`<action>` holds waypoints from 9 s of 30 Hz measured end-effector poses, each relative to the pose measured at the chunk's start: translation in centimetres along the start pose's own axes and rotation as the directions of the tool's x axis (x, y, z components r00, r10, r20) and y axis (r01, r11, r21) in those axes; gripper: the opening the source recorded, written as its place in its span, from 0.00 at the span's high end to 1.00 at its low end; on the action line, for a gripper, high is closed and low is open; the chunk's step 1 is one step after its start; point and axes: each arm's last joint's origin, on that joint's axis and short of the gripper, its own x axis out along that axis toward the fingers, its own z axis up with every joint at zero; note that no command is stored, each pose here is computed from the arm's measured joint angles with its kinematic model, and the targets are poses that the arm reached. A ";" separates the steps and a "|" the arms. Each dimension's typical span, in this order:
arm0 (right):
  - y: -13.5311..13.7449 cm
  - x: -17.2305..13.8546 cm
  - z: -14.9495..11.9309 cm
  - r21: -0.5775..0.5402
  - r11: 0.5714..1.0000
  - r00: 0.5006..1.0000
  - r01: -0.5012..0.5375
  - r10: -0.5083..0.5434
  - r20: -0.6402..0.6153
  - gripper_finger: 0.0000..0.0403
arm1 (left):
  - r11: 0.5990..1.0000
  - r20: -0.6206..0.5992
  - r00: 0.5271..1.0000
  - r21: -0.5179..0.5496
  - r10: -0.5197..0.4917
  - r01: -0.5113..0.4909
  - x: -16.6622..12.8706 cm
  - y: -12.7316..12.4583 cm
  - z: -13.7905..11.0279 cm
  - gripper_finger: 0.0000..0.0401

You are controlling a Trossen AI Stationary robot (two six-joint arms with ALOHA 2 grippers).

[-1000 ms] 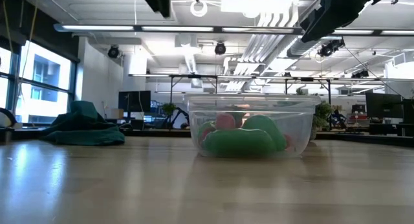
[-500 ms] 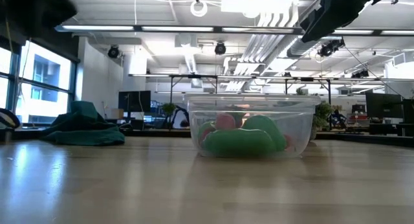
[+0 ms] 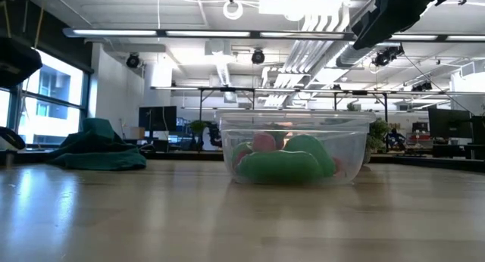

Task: Pick and placing Produce into tupperware
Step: Put the red strawberry into the container, then put the top red cherry into the container

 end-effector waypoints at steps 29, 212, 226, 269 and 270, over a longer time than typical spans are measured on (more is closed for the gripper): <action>0.0 0.0 0.0 0.000 1.000 1.000 0.000 0.000 0.000 0.78 | 0.982 -0.095 0.991 0.171 0.096 -0.079 3.3 -0.3 -0.4 0.46; 0.0 0.0 0.0 0.000 1.000 1.000 0.000 0.000 0.001 0.78 | 0.998 0.094 0.996 0.062 0.011 -0.017 11.2 19.0 22.6 0.64; 0.0 0.0 0.0 0.000 1.000 1.000 0.000 0.000 0.000 0.78 | 0.998 0.091 0.996 0.065 0.013 -0.018 11.1 19.0 22.6 0.50; 0.0 0.0 0.0 0.000 1.000 1.000 0.000 0.000 0.001 0.78 | 0.982 -0.118 0.992 0.183 -0.034 0.055 -0.4 24.4 23.8 0.59; 0.0 0.0 0.0 0.000 1.000 1.000 0.000 0.000 0.000 0.78 | 0.981 -0.114 0.993 0.189 -0.028 0.049 -0.9 24.6 23.7 0.59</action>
